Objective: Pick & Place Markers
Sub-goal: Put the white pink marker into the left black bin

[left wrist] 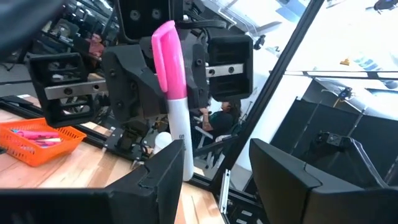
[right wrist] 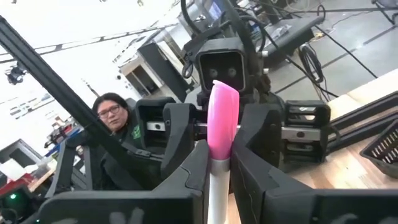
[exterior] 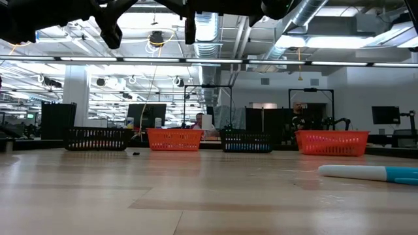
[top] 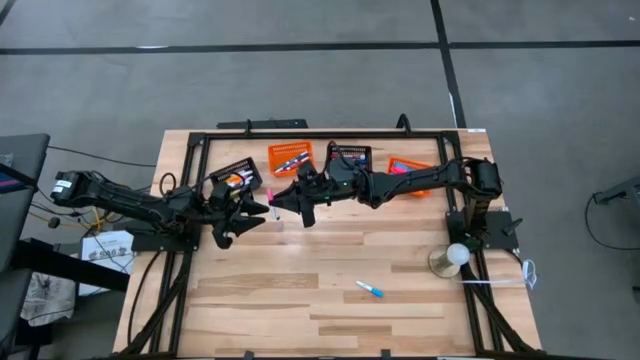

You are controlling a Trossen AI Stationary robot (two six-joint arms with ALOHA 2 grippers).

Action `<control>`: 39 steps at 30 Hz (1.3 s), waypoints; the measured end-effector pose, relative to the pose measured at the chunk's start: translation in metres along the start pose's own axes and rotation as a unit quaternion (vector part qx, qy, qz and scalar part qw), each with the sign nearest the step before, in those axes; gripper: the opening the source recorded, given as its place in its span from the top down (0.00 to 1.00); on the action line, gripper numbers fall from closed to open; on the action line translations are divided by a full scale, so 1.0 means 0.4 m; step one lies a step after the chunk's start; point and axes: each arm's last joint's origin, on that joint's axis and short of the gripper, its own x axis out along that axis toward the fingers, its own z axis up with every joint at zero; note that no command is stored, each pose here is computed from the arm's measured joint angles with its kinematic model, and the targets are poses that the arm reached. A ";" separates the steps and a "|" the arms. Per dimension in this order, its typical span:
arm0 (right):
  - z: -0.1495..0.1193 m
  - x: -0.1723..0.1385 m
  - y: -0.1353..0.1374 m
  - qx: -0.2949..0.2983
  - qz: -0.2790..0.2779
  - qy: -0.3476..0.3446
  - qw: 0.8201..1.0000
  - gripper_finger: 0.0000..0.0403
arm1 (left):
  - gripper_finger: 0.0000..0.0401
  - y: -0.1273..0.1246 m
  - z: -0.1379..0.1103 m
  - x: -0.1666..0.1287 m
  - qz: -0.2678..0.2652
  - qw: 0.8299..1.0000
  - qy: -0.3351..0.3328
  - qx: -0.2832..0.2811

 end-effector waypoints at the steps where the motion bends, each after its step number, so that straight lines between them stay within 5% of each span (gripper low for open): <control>1: -0.001 0.000 0.001 0.000 -0.002 -0.001 1.000 0.91 | 0.55 0.000 0.000 0.000 0.001 1.000 -0.001 0.000; 39: -0.018 0.010 0.034 -0.005 -0.027 -0.025 0.999 0.90 | 0.55 0.009 -0.010 0.014 0.022 1.000 -0.014 -0.013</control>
